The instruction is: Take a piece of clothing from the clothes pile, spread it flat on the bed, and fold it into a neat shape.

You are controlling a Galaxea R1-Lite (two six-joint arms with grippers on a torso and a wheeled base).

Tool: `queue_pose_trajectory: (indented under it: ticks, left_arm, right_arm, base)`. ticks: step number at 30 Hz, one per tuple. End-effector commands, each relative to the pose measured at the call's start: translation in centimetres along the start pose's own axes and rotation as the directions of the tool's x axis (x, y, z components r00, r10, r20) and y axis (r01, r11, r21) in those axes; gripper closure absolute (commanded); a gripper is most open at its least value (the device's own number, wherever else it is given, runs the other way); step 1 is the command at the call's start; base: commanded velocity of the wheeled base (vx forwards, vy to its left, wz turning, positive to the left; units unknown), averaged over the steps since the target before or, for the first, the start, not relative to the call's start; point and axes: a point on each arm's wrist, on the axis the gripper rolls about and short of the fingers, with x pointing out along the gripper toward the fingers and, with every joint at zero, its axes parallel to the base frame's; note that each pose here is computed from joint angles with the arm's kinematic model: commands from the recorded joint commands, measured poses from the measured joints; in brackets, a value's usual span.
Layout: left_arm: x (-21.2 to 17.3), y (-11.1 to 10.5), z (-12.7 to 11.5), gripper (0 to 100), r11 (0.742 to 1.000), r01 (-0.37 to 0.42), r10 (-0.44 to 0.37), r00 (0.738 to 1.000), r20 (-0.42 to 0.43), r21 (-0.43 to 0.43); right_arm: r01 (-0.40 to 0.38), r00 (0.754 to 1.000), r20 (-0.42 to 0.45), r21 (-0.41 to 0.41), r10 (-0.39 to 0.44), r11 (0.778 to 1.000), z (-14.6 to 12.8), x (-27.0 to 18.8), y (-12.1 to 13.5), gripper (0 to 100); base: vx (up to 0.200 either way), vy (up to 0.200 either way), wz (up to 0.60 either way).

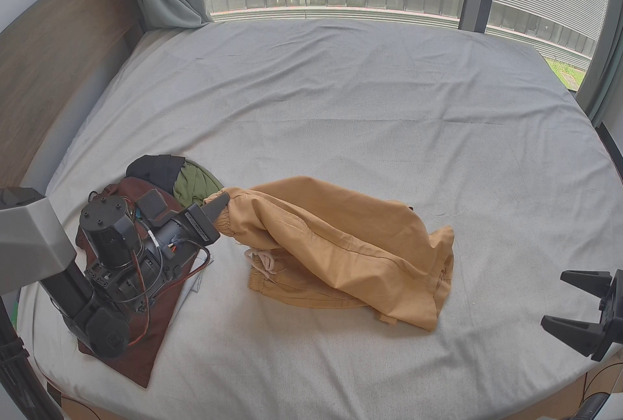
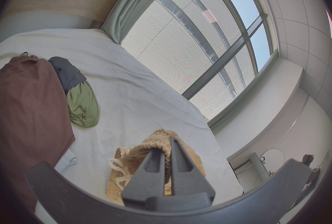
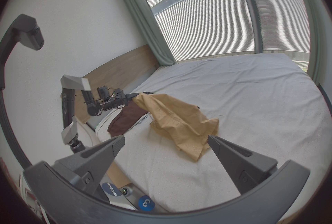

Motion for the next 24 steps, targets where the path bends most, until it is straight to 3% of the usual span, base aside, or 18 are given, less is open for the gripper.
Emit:
queue_pose_trajectory:
  ticks: [1, 7, 11, 24]
  left_arm:
    - [-0.3, -0.3, 0.0, 100, 1.0, 0.008, -0.008, 1.0, -0.004, 0.018]
    - [-0.6, 0.1, -0.6, 100, 1.0, -0.007, 0.007, 1.0, -0.03, 0.025]
    - [-0.3, 0.3, -0.7, 100, 0.999, -0.011, 0.012, 0.999, -0.034, 0.041]
    - [0.6, 1.1, -0.3, 100, 0.999, -0.023, 0.023, 1.0, -0.007, 0.043]
  right_arm:
    - [-0.075, 0.995, -0.06, -0.018, 0.074, 0.997, 1.1, 1.8, 0.1, 0]
    - [-0.131, 0.986, -0.098, 0.023, 0.133, 0.991, 2.4, 3.7, -0.3, 0]
    - [-0.074, 0.989, -0.121, 0.103, 0.086, 0.992, 2.5, 5.1, -1.7, 0]
    - [-0.067, 0.981, -0.157, 0.272, 0.113, 0.96, 0.9, 10.1, -4.2, 0]
  base:
    - [0.0, 0.0, 0.0]
    - [0.0, 0.0, 0.0]
    - [0.0, 0.0, 0.0]
    - [0.0, 0.0, 0.0]
